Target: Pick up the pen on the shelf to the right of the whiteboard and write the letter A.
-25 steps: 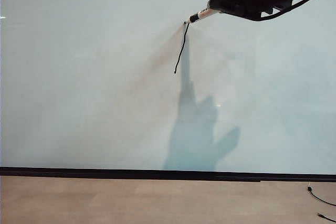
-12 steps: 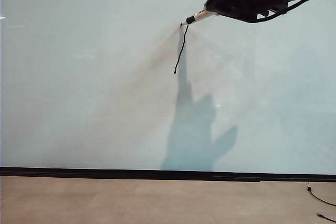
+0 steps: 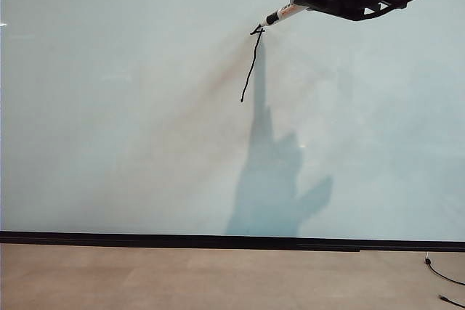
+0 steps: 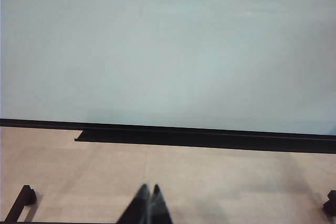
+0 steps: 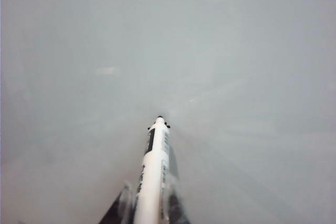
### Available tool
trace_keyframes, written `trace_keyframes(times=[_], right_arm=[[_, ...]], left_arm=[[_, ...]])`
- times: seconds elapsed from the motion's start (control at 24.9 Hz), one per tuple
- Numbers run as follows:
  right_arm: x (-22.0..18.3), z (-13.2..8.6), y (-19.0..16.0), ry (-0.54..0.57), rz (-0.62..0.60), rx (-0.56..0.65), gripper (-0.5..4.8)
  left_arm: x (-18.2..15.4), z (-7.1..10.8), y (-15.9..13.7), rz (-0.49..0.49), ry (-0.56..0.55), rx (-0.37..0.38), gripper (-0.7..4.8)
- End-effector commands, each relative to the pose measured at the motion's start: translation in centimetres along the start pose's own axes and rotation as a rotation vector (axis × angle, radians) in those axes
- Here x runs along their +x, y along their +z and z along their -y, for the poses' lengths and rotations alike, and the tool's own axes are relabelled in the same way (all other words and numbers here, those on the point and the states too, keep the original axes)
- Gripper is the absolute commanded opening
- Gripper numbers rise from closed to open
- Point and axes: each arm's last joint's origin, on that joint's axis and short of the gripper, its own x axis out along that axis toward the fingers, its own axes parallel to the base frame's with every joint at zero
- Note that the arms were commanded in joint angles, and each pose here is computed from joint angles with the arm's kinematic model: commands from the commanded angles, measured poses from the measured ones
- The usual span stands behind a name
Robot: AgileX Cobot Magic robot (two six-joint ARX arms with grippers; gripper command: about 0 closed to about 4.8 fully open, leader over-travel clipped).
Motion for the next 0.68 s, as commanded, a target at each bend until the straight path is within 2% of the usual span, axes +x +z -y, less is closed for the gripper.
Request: trace_keyframes(times=[0.04, 0.68], right_arm=[[0.1, 0.2, 0.3, -0.034, 0.014, -0.003, -0.09], [-0.3, 0.3, -0.8, -0.077, -0.053, -0.006, -0.09]], left_arm=[[0.0, 0.0, 0.2, 0.011, 0.000, 0.004, -0.05], [0.0, 0.0, 0.2, 0.010, 0.000, 0.004, -0.05]])
